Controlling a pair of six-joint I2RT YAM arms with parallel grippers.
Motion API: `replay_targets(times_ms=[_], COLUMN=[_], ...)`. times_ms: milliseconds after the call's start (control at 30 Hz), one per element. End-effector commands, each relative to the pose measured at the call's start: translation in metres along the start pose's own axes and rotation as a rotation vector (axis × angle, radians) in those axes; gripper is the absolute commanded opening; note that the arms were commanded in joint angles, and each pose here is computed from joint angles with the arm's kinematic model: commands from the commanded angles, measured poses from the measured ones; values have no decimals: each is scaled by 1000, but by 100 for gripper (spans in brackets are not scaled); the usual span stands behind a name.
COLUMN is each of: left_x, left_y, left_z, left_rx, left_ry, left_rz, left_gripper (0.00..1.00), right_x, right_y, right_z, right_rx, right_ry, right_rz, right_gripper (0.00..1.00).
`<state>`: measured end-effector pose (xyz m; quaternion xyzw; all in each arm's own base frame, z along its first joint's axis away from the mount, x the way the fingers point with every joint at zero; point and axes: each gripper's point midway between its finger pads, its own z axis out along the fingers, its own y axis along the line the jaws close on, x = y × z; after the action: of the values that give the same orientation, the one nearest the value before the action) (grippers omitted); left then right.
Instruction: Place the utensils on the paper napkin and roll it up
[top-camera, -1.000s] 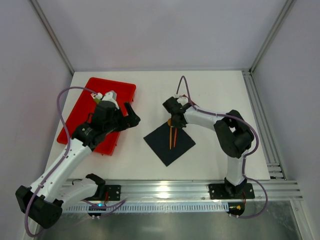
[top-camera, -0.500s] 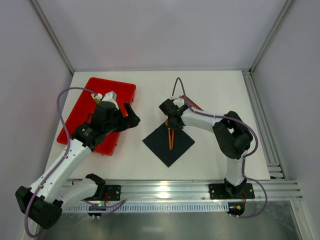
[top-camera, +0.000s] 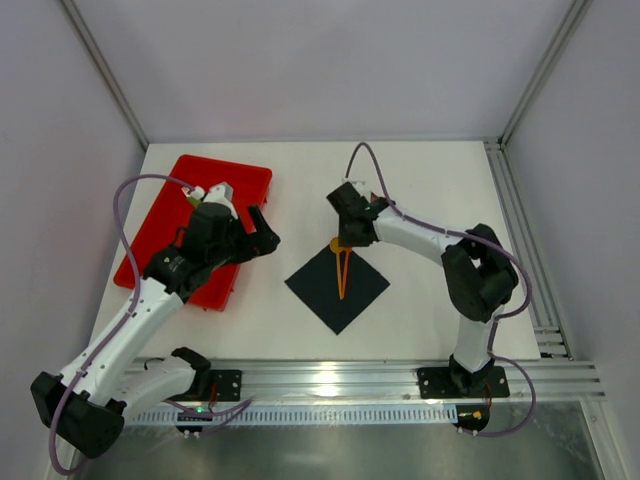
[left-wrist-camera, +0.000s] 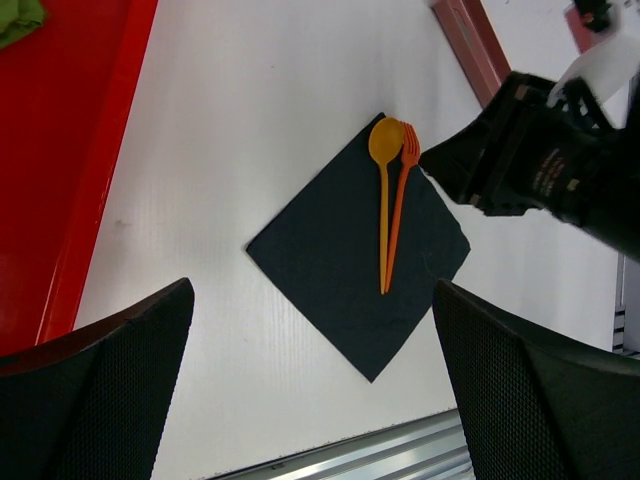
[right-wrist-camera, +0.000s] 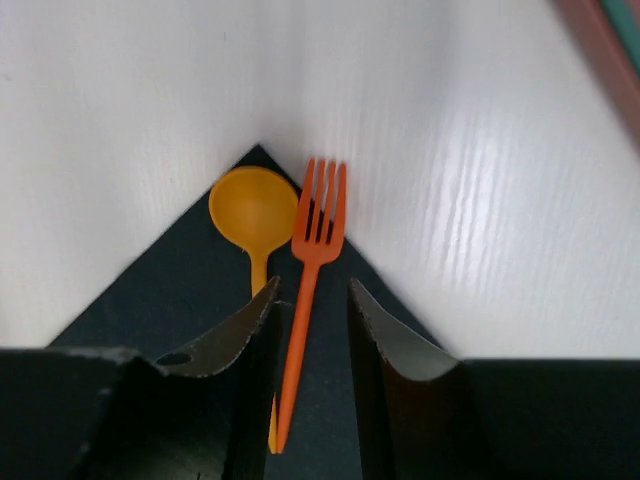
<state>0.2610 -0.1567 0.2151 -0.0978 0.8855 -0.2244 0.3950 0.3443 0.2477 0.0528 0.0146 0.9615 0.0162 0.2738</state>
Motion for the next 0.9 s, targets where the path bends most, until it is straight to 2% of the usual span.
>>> replay_targets(times_ms=[0, 33, 67, 100, 167, 233, 333, 400, 600, 867], left_x=[-5, -6, -6, -6, -7, -4, -1, 2, -5, -8], left_y=[2, 1, 0, -1, -2, -5, -6, -3, -3, -4], left_z=[-2, -2, -2, -2, -2, 0, 1, 2, 0, 6], left_rx=[-11, -12, -10, -6, -2, 13, 19, 3, -16, -21], left_ry=[-21, -18, -18, -13, -10, 3, 22, 38, 22, 16], left_rz=[16, 17, 19, 19, 19, 22, 26, 35, 35, 27], left_gripper=[100, 100, 100, 100, 100, 100, 100, 100, 100, 100], right_x=[-87, -87, -107, -120, -150, -171, -186, -186, -176, -141], right_y=[-24, -17, -24, -53, -76, -103, -111, -110, -111, -105], right_z=[-37, -37, -41, -36, -30, -23, -11, -6, 15, 47], right_rx=[-147, -277, -341, -326, -318, -324, -383, -398, -407, -402], right_ry=[-165, -114, -133, -122, -157, -151, -179, -183, -175, -88], right_rz=[-48, -83, -156, -144, -223, -225, -294, -371, -406, -481], right_gripper=[34, 34, 34, 34, 34, 34, 34, 34, 29, 28])
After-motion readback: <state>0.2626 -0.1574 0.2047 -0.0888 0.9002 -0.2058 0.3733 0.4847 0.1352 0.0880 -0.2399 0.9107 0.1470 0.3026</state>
